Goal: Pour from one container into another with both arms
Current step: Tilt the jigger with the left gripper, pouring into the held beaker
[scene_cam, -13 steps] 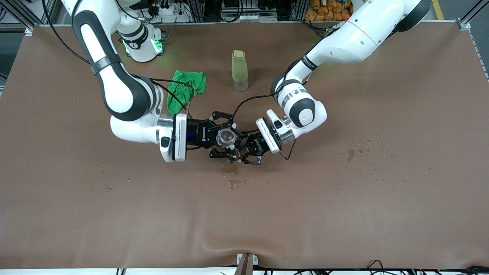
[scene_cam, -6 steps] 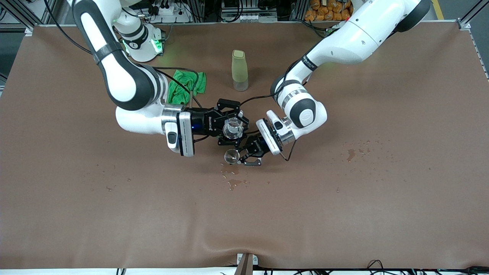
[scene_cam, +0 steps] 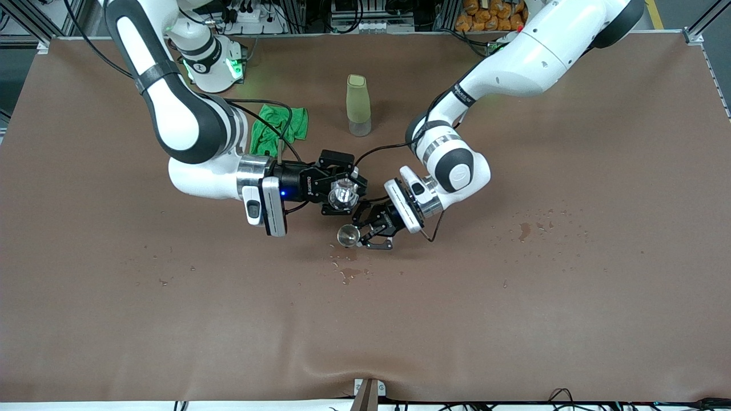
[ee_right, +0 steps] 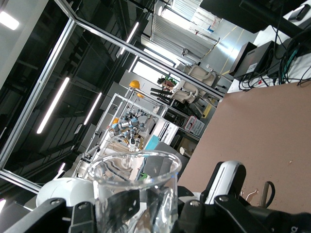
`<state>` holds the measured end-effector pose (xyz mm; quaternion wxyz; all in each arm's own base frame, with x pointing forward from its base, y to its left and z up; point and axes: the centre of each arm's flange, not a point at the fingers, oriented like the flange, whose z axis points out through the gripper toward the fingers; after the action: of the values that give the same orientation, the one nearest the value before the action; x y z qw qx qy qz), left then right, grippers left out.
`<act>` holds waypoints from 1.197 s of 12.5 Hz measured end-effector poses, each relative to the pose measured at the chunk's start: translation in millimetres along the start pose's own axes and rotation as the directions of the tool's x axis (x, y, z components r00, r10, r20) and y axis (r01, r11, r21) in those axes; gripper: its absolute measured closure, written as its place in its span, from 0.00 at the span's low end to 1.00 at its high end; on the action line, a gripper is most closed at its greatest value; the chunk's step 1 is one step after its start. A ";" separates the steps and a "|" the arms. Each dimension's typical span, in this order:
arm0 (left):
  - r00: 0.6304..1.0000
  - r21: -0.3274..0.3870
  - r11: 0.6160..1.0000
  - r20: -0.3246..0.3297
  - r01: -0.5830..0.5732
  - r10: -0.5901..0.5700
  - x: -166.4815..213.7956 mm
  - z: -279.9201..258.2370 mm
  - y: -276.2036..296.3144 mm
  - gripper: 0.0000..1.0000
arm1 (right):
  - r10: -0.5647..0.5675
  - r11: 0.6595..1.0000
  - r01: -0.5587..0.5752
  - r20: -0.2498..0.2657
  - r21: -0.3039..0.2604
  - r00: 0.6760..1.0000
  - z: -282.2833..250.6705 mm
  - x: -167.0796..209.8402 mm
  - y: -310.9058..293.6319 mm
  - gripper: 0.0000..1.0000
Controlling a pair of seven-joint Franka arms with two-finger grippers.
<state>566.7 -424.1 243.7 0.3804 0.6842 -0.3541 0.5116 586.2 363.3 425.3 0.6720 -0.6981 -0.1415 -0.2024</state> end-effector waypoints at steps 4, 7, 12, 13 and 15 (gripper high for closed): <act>1.000 0.000 1.000 0.000 0.000 0.000 -0.3 0.0 -0.1 0.80 | 0.082 0.997 -0.082 0.004 0.003 0.997 2.3 -2.1 -0.6 0.85; 1.000 0.000 1.000 0.001 0.001 -0.001 -0.7 0.0 -0.2 0.80 | 0.131 0.991 -0.131 0.007 0.006 0.991 4.0 -3.3 -1.4 0.85; 1.000 0.000 1.000 0.001 0.001 -0.001 -1.2 0.1 -0.2 0.80 | 0.217 0.976 -0.217 0.012 0.010 0.976 6.6 -5.6 -2.3 0.85; 1.000 0.000 1.000 0.001 0.001 -0.001 -1.2 0.1 -0.2 0.80 | 0.234 0.972 -0.234 0.014 0.012 0.972 7.5 -6.2 -2.9 0.85; 1.000 0.000 1.000 0.001 0.001 -0.001 -1.2 0.0 -0.3 0.80 | 0.263 0.964 -0.264 0.019 0.019 0.965 8.3 -6.5 -3.8 0.85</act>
<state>566.7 -423.9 242.4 0.3804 0.6848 -0.3538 0.5110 579.5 372.2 425.4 0.6993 -0.7050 -0.0551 -0.1041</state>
